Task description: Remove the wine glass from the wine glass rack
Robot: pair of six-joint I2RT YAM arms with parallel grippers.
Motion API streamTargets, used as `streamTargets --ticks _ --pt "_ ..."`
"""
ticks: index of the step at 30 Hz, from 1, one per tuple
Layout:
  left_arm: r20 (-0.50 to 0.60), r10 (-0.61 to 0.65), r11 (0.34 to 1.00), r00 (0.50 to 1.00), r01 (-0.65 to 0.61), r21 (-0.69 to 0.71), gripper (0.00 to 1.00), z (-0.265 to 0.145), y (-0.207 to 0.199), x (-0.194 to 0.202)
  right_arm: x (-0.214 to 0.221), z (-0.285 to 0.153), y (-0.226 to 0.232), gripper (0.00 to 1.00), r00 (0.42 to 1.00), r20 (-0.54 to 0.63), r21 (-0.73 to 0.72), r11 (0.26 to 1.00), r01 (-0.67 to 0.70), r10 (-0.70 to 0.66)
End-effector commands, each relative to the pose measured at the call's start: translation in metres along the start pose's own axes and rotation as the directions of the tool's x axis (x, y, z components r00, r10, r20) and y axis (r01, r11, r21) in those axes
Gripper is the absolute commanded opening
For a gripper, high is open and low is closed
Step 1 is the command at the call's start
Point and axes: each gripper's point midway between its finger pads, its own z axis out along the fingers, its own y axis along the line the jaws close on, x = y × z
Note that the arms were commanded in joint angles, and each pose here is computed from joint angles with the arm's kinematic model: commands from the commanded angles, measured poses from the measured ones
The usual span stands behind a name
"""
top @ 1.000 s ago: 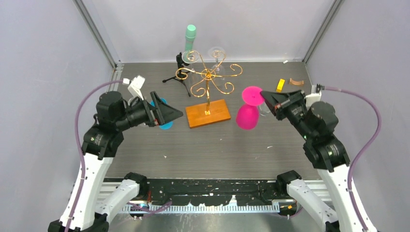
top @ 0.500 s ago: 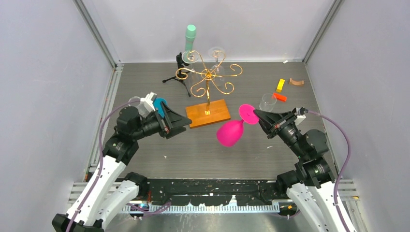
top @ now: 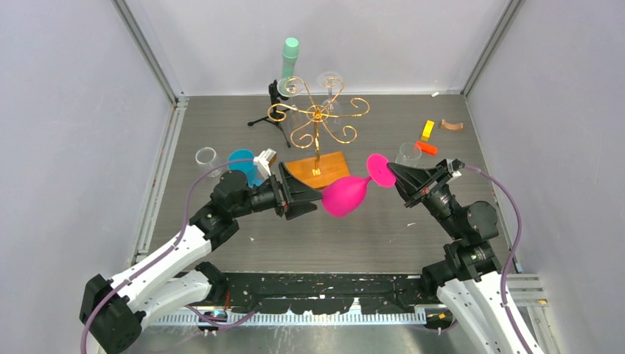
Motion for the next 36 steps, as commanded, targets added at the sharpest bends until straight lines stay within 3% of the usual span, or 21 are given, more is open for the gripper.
streamTargets --ticks 1,12,17,21,24,25,28,31,36 --pt "0.035 0.038 0.984 0.999 -0.043 0.172 0.81 0.008 -0.048 -0.001 0.014 -0.005 0.021 0.0 0.998 -0.069 -0.09 0.996 0.003 -0.009" --pt "-0.036 0.011 0.923 0.999 0.004 0.384 0.53 0.017 -0.096 0.024 0.017 -0.014 0.014 0.0 0.996 -0.084 -0.096 0.995 -0.025 0.017" --pt "-0.02 0.034 0.877 0.999 -0.02 0.48 0.3 0.006 -0.119 0.031 0.013 -0.022 0.011 0.0 0.999 -0.045 -0.1 0.995 -0.027 0.022" --pt "-0.01 0.046 0.862 0.999 -0.035 0.506 0.01 0.0 -0.125 0.035 0.007 -0.024 -0.004 0.0 0.999 -0.018 -0.062 0.997 -0.034 0.033" --pt "0.005 0.055 0.857 0.998 -0.05 0.512 0.0 -0.003 -0.126 0.035 0.004 -0.023 -0.011 0.01 1.0 -0.01 -0.04 0.999 -0.027 0.026" --pt "0.013 0.062 0.855 0.998 -0.059 0.515 0.0 -0.005 -0.126 0.035 0.004 -0.023 -0.014 0.05 1.0 -0.007 -0.03 0.999 -0.018 0.018" --pt "0.043 0.078 0.853 0.996 -0.089 0.514 0.0 -0.009 -0.126 0.033 0.001 -0.023 -0.02 0.38 1.0 0.011 0.003 1.0 0.019 -0.019" --pt "0.063 0.134 0.884 0.989 -0.148 0.443 0.0 -0.009 -0.116 0.034 -0.007 -0.025 -0.032 0.63 0.995 0.063 0.073 0.995 0.068 -0.072" --pt "0.077 0.346 0.926 0.935 -0.353 0.131 0.0 -0.017 -0.075 0.031 -0.031 -0.042 -0.037 0.69 0.95 0.221 0.179 0.967 0.184 -0.222"
